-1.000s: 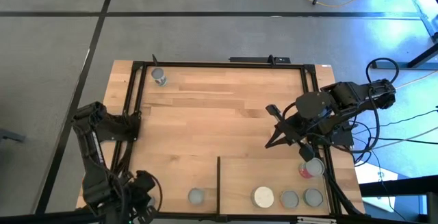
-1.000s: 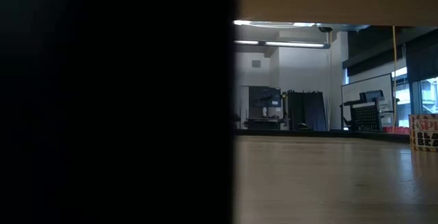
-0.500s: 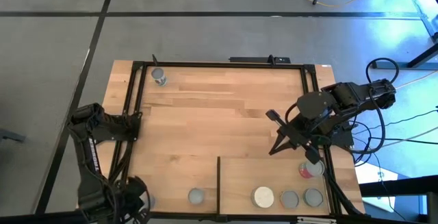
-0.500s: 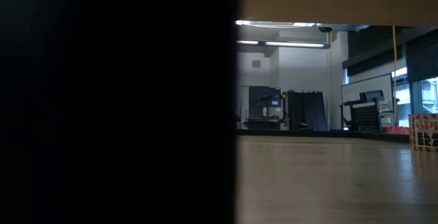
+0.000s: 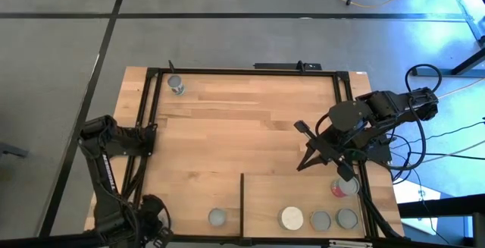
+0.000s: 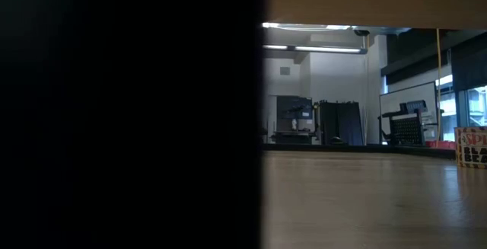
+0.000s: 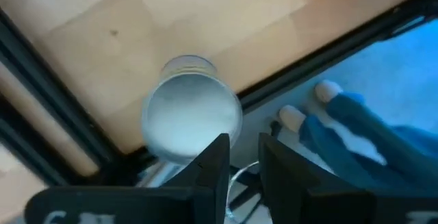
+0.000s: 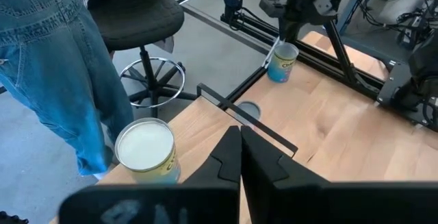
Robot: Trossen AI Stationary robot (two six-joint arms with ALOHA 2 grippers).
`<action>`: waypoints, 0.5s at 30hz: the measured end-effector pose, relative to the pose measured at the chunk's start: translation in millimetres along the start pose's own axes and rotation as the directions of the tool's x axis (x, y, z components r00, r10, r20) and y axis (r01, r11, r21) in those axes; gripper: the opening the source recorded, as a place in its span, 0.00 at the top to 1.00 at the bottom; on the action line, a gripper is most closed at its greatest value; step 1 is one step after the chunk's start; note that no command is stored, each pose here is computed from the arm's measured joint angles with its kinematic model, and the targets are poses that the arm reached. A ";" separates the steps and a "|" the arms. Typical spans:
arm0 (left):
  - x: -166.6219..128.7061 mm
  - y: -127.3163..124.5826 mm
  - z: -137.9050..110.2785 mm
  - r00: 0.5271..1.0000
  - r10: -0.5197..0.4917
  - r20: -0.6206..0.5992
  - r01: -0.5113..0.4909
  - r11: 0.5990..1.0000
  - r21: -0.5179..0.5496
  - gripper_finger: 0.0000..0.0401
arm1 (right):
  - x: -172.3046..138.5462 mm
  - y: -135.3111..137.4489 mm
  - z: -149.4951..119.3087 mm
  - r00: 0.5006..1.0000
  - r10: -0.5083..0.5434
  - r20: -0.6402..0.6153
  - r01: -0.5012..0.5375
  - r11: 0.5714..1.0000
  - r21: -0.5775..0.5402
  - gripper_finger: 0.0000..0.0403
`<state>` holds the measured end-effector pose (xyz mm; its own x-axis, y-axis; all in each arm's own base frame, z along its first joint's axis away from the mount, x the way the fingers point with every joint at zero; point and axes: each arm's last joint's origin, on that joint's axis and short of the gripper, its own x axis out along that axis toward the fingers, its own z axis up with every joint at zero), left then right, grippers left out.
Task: Pick and place cans onto a shelf
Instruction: Put the canned cherries on the shelf
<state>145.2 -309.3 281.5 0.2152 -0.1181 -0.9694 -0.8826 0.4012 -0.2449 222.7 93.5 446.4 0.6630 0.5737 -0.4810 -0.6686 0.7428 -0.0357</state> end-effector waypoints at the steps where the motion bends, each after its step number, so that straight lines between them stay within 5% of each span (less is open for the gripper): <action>1: 2.8 -1.8 -0.4 1.000 -0.007 0.008 0.008 1.000 -0.019 0.82 | 0.0 0.0 0.0 1.000 0.000 0.000 0.000 1.000 0.000 0.99; 15: 34.8 -8.3 -10.0 0.998 0.045 0.034 -0.044 0.999 -0.024 0.82 | 0.0 0.0 0.0 1.000 -0.001 0.000 0.001 1.000 -0.002 0.99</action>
<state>155.8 -325.8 249.9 0.1895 -0.0689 -0.9795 -0.9011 0.3841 -0.2013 222.7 93.4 446.4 0.6636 0.5728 -0.4812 -0.6686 0.7426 -0.0382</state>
